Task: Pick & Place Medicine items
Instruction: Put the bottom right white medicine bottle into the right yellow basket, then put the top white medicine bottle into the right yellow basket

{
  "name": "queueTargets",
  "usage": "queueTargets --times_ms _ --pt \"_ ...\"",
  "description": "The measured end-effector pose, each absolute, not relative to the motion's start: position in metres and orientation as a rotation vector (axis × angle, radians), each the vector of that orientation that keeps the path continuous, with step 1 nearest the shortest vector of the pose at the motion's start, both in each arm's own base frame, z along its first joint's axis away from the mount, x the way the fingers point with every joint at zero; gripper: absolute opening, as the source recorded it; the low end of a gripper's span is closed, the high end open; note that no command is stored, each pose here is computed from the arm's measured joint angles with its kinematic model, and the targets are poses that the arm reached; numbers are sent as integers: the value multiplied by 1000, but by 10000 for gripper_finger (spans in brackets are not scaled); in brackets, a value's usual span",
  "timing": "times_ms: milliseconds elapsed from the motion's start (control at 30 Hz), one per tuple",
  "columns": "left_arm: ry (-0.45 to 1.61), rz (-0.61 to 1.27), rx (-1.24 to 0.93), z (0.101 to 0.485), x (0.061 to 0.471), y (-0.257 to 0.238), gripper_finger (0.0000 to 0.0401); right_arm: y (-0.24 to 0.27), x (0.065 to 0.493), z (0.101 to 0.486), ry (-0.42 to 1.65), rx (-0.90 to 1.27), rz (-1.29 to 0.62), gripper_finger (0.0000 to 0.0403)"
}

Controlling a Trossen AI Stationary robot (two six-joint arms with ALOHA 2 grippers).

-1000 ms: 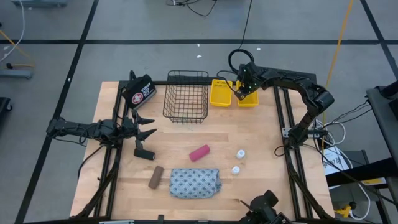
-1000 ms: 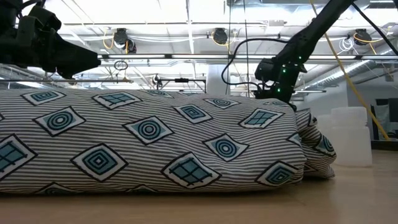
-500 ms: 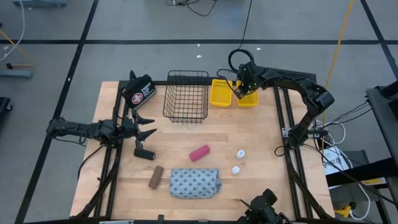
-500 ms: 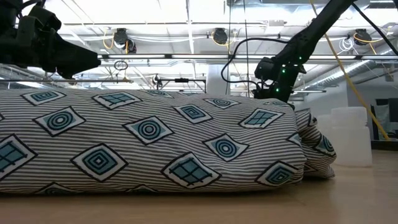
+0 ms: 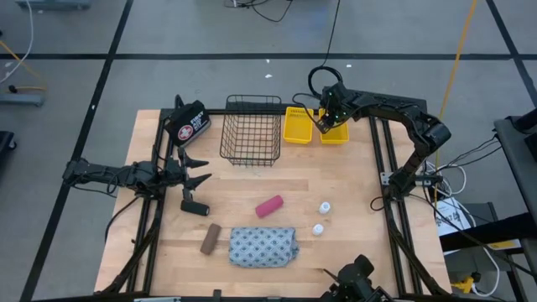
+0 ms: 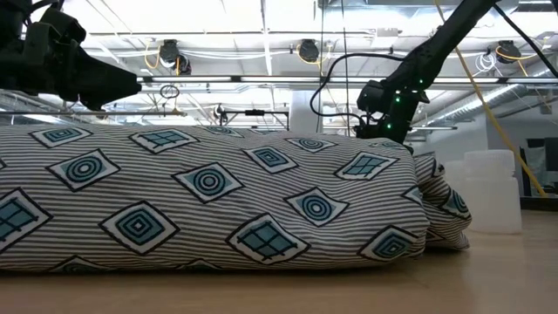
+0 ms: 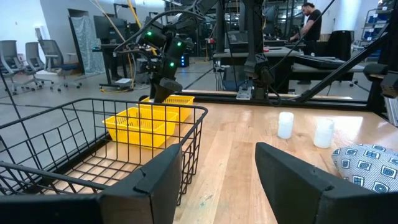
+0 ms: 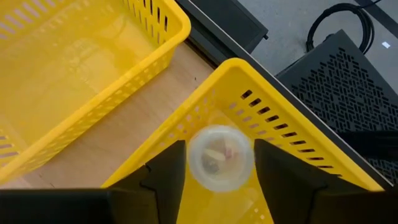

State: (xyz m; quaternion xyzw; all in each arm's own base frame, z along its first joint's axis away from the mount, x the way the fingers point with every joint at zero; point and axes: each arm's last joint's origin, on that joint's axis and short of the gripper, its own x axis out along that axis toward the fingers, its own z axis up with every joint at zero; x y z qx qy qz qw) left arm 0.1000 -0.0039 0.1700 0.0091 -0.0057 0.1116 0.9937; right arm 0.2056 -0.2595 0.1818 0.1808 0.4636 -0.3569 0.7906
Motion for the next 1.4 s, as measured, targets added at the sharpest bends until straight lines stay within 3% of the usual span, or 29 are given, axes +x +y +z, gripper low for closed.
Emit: queueTargets --times_ms 400,767,1067,1400 --pt "-11 224 18 170 100 -4 214 -258 205 186 1010 332 -739 214" --pt "-11 223 18 170 100 -4 214 -241 196 231 899 273 -756 214" --pt "-11 224 18 170 100 -4 214 -191 205 278 805 83 -613 206" --pt "-11 224 18 170 100 -4 214 -102 224 318 642 -72 -342 201"
